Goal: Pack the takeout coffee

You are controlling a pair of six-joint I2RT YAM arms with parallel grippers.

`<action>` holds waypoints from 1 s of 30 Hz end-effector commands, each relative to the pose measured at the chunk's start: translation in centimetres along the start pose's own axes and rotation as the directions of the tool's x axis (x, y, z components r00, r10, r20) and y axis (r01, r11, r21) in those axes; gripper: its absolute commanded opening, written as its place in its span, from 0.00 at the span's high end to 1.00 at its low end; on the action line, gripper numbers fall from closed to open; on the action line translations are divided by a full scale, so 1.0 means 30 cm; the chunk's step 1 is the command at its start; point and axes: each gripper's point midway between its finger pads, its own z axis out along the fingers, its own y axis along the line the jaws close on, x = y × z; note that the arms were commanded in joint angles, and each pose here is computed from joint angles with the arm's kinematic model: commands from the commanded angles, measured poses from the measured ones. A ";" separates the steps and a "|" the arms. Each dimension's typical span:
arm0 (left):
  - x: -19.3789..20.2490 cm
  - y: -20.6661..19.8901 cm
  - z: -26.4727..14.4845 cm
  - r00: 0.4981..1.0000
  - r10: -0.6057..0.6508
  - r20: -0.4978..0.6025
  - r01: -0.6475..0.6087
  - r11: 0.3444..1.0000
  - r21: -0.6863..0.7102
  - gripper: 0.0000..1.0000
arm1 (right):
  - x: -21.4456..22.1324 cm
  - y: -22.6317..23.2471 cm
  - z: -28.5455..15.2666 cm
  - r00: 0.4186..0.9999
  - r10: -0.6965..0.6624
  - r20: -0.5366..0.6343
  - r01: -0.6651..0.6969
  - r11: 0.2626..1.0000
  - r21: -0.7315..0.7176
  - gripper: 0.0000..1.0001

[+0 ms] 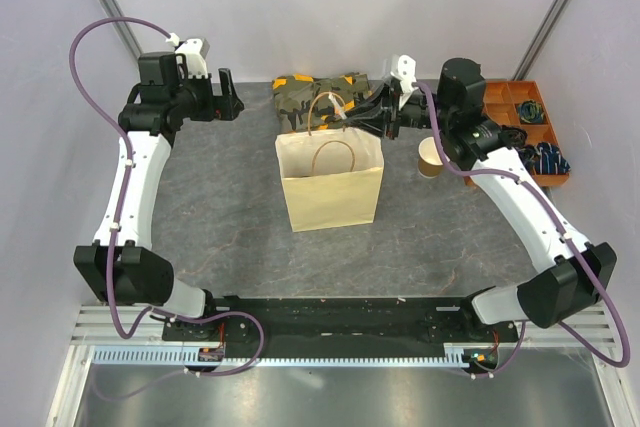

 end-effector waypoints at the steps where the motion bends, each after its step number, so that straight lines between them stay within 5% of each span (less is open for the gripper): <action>1: -0.033 0.004 -0.031 0.998 0.041 0.039 -0.040 0.999 -0.009 0.00 | 0.015 0.025 0.005 0.999 -0.044 -0.007 0.043 0.998 -0.043 0.63; 4: -0.033 0.003 -0.031 0.998 0.041 0.039 -0.041 0.999 -0.007 0.00 | -0.004 0.037 0.005 0.999 -0.036 0.000 0.036 0.998 -0.047 0.43; 15: -0.076 0.026 -0.044 0.998 0.006 0.055 -0.007 1.000 0.003 0.00 | -0.193 -0.080 -0.024 0.997 -0.049 0.055 0.039 0.985 0.169 0.02; 23: -0.145 0.011 -0.067 1.000 -0.006 0.024 0.004 0.996 0.089 0.00 | -0.336 -0.338 -0.186 0.985 0.060 0.161 -0.129 0.877 0.464 0.02; 30: -0.263 0.095 -0.084 0.993 -0.098 0.060 0.085 0.978 0.189 0.00 | -0.243 -0.575 -0.482 0.946 0.189 0.264 -0.322 0.641 0.697 0.02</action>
